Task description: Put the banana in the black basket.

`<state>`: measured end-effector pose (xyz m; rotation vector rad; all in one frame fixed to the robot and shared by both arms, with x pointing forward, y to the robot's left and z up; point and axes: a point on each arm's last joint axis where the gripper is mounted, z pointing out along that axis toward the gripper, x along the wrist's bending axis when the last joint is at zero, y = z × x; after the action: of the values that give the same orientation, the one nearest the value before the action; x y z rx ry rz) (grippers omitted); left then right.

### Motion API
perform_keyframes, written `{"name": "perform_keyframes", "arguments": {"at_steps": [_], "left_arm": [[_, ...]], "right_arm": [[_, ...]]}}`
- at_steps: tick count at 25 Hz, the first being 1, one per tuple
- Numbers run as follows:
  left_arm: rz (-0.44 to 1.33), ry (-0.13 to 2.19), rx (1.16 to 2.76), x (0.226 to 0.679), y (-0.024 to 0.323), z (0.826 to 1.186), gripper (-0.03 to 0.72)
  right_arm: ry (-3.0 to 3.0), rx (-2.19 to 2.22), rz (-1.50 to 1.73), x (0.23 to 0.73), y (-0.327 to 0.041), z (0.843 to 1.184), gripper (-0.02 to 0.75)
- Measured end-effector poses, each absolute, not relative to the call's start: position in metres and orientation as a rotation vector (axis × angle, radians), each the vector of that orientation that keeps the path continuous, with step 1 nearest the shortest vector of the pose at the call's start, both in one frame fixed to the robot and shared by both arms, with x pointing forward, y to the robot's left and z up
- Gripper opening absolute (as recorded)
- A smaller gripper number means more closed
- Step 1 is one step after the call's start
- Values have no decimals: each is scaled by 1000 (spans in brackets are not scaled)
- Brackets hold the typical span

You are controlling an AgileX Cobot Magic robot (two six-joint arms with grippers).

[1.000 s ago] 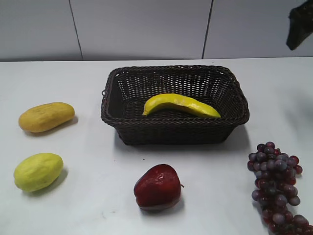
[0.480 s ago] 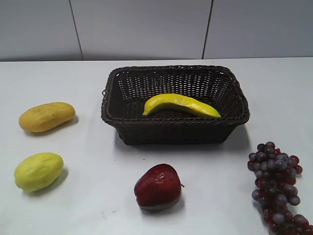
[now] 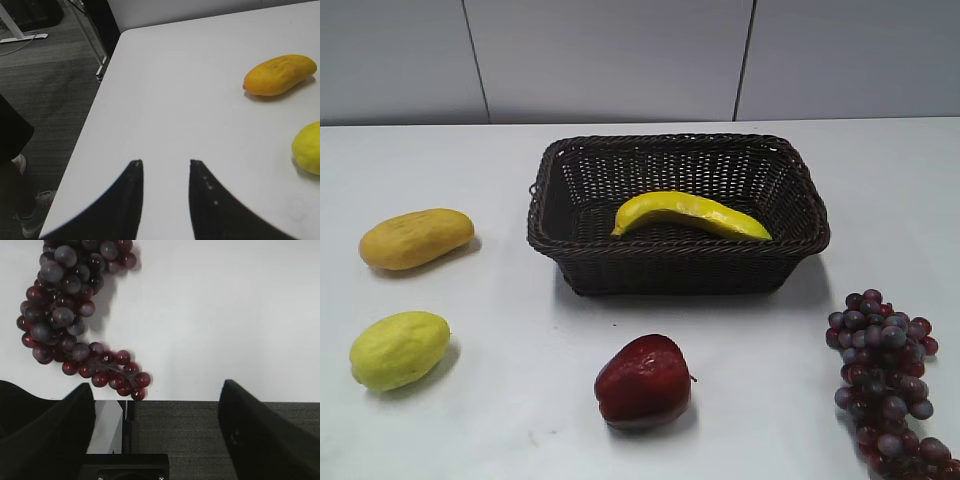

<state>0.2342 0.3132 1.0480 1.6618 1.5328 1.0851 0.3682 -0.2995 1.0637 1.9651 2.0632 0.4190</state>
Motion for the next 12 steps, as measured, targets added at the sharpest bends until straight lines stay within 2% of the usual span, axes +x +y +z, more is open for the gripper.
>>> {"name": "perform_keyframes", "arguments": {"at_steps": [8, 12], "left_arm": [[1085, 1533, 1662, 234, 313, 1048, 232], [1085, 1533, 1662, 234, 313, 1048, 232]], "right_arm": [[1907, 1833, 611, 306, -297, 1043, 582], [1805, 1733, 732, 285, -296, 1047, 582]]}}
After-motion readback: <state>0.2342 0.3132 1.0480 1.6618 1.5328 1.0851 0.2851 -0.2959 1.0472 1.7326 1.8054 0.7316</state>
